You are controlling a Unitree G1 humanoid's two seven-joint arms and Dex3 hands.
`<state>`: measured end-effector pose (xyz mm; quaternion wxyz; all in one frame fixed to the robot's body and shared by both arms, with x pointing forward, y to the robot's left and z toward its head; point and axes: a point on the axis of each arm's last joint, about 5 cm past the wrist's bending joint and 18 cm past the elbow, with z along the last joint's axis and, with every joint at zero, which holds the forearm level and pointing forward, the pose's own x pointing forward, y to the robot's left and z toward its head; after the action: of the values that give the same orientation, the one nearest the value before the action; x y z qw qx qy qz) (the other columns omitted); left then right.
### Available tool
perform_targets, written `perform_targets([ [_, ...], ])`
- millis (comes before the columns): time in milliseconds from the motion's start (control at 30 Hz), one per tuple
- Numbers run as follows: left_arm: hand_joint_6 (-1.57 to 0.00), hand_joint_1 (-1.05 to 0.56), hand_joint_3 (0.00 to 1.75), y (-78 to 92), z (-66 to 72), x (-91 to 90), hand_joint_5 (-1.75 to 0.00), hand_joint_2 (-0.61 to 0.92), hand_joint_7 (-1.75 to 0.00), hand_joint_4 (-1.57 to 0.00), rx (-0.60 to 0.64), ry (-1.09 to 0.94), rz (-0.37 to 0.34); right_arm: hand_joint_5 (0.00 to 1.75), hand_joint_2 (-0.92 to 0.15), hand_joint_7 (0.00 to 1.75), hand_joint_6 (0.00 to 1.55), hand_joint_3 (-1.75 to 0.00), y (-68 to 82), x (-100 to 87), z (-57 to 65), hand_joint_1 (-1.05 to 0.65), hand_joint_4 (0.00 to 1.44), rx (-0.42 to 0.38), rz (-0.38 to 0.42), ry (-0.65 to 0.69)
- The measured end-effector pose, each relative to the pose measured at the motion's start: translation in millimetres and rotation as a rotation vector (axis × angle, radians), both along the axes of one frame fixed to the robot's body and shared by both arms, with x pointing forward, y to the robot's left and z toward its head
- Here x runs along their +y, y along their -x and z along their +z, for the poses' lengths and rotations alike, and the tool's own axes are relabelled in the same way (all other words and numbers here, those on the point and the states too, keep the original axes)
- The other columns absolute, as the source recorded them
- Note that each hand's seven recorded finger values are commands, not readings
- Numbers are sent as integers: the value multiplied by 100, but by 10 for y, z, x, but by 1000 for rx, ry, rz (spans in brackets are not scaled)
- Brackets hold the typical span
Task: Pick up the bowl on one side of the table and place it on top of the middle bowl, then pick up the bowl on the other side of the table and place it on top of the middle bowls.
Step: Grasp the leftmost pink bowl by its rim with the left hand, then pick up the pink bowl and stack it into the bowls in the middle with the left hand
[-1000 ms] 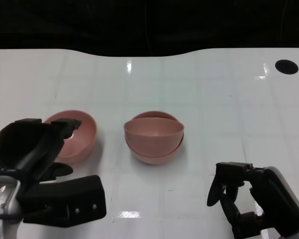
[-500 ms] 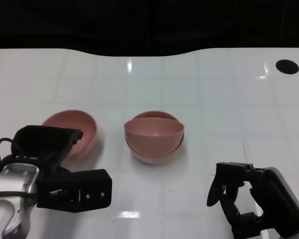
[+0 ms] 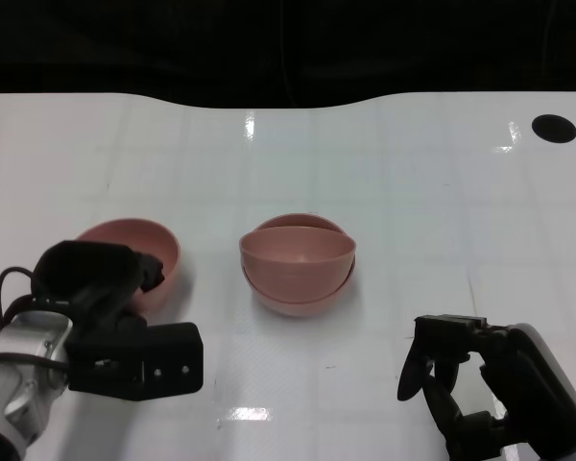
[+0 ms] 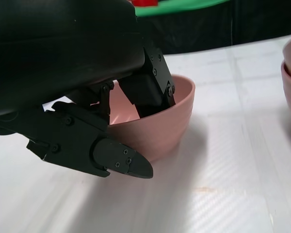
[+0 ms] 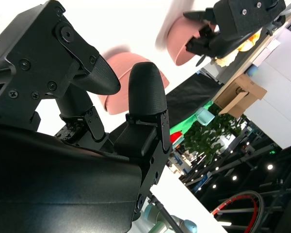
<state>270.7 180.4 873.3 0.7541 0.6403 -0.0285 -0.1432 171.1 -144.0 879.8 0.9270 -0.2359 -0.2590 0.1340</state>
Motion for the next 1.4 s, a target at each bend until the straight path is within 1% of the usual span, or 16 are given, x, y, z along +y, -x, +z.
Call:
perform_targets([
  [33, -72, -25, 32, -12, 5, 7, -175, 91, -167, -94, -11, 3, -4, 175, -15, 147, 81, -168, 0, 1, 4, -7, 89, -2, 1, 1],
  [67, -70, -25, 42, -19, 11, 11, -175, 89, -172, -92, -20, 6, -10, 175, -15, 147, 81, -168, 1, 2, 7, -7, 89, -4, 1, 2],
  [133, -68, -25, 52, -33, 32, 14, -175, 85, -174, -91, -27, 11, -23, 175, -15, 147, 81, -168, 1, 4, 12, -6, 89, -8, 2, 4],
  [167, -68, -24, 69, -36, 41, 20, -175, 77, -174, -91, -31, 10, -27, 175, -15, 147, 81, -168, 1, 4, 13, -6, 89, -8, 2, 4],
  [200, -69, -23, 77, -40, 57, 25, -175, 73, -174, -92, -36, 8, -31, 175, -15, 147, 81, -168, 2, 4, 12, -6, 89, -8, 2, 4],
  [300, -70, -24, 86, -70, 147, 42, -175, 68, -175, -91, -37, 2, -38, 175, -15, 147, 81, -168, 3, 3, 12, -6, 89, -7, 3, 4],
  [467, -66, -22, 85, -119, 356, 38, -175, 66, -175, -87, -2, -13, -50, 175, -14, 148, 82, -169, 3, 3, 12, -8, 90, -8, 3, 5],
  [500, -65, -23, 75, -124, 403, 41, -175, 69, -175, -86, 5, -11, -53, 175, -14, 147, 81, -169, 3, 3, 12, -8, 90, -8, 3, 5],
  [633, -64, -24, 63, -136, 594, 50, -175, 72, -175, -84, 15, -7, -81, 175, -14, 147, 82, -169, 3, 3, 13, -7, 90, -8, 3, 5],
  [800, -65, -23, 58, -138, 720, 70, -175, 72, -175, -84, 25, 3, -92, 175, -14, 147, 82, -170, 3, 3, 12, -8, 90, -8, 3, 5],
  [900, -64, -22, 56, -150, 808, 80, -175, 70, -175, -83, 37, 13, -117, 175, -13, 147, 82, -170, 3, 3, 12, -8, 90, -8, 3, 5],
  [1067, -67, -20, 58, -208, 983, 63, -175, 68, -175, -83, 8, 44, -176, 175, -13, 147, 82, -171, 3, 3, 12, -7, 90, -8, 3, 5],
  [1167, -68, -22, 59, -232, 1062, 23, -175, 68, -175, -83, -8, 53, -237, 175, -13, 147, 82, -171, 3, 3, 12, -7, 90, -7, 3, 5],
  [1233, -70, -22, 66, -249, 1118, -5, -175, 64, -175, -84, -29, 57, -277, 175, -13, 147, 82, -171, 3, 3, 12, -7, 90, -7, 4, 5],
  [1300, -71, -23, 72, -260, 1160, -29, -175, 60, -175, -84, -47, 62, -308, 175, -13, 147, 82, -171, 3, 3, 12, -7, 90, -7, 4, 6],
  [1400, -71, -24, 74, -267, 1186, -60, -175, 58, -175, -83, -61, 65, -333, 175, -13, 147, 82, -171, 4, 3, 11, -7, 90, -7, 4, 6],
])
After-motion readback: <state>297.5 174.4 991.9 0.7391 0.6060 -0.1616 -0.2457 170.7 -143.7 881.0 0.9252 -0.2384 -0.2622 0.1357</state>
